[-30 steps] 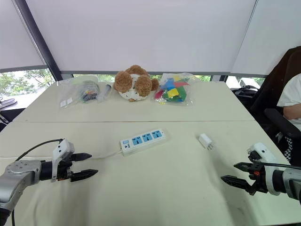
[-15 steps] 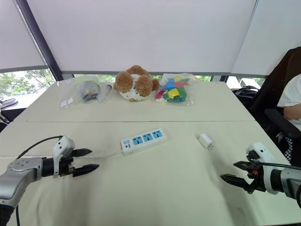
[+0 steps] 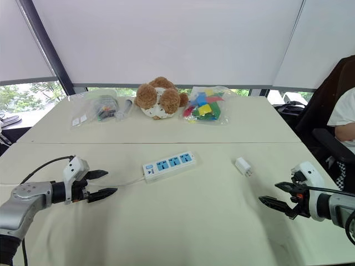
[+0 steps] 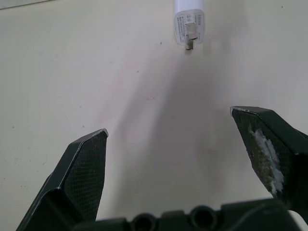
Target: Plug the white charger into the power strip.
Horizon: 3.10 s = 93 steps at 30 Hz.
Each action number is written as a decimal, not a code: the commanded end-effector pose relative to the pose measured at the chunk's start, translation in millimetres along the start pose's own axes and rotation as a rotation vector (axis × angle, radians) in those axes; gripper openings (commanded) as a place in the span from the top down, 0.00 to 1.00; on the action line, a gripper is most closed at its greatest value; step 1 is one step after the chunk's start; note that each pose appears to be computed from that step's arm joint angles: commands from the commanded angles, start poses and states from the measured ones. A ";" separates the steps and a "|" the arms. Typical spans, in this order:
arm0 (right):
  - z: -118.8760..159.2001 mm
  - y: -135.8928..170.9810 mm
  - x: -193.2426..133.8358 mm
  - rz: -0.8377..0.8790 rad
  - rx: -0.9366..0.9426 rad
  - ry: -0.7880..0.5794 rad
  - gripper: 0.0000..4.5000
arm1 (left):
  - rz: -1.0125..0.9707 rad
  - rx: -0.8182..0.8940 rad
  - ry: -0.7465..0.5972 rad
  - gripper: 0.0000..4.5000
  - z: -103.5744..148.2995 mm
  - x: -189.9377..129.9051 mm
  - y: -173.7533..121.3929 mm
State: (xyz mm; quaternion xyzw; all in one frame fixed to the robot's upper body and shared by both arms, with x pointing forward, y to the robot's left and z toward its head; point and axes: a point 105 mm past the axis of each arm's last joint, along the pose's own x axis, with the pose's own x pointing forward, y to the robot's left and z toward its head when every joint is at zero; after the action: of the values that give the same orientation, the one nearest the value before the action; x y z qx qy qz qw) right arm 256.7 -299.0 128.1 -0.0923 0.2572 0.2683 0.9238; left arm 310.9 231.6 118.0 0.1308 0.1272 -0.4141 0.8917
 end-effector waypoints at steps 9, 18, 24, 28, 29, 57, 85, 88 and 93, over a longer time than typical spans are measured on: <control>92.8 71.4 36.0 0.233 -0.063 -0.277 0.00 | -0.288 0.176 -0.093 0.01 36.6 58.0 -13.8; 98.1 97.2 44.5 0.269 -0.080 -0.280 0.00 | -0.257 0.143 -0.144 0.01 28.3 89.7 -7.5; 94.9 100.9 46.5 0.278 -0.090 -0.257 0.00 | -0.280 0.122 -0.181 0.01 29.7 107.4 -13.2; 93.8 99.9 47.3 0.276 -0.092 -0.250 0.00 | -0.285 0.097 -0.221 0.06 33.3 117.8 -17.7; 93.5 99.4 47.4 0.275 -0.092 -0.248 0.00 | -0.285 0.092 -0.232 0.12 35.0 119.8 -18.1; 136.0 -53.8 41.5 0.038 -0.126 0.358 0.00 | -0.649 0.359 -0.012 0.33 36.6 142.7 -59.0; 87.0 -47.9 103.2 0.017 -0.184 0.645 0.79 | -0.537 0.298 -0.034 0.33 7.0 131.9 -69.7; 91.1 -44.4 101.6 0.052 -0.178 0.637 0.83 | -0.536 0.317 -0.011 0.33 7.5 130.7 -65.4; 97.2 -38.8 94.0 0.138 -0.213 0.658 0.83 | -0.542 0.330 0.007 0.33 8.9 133.5 -62.0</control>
State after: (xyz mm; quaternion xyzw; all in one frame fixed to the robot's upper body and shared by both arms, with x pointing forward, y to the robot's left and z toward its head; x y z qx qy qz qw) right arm 384.3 -261.3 141.5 -0.2375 0.5346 0.2971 0.7546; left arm 354.9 98.4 95.4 0.2135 0.0444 -0.6328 0.7430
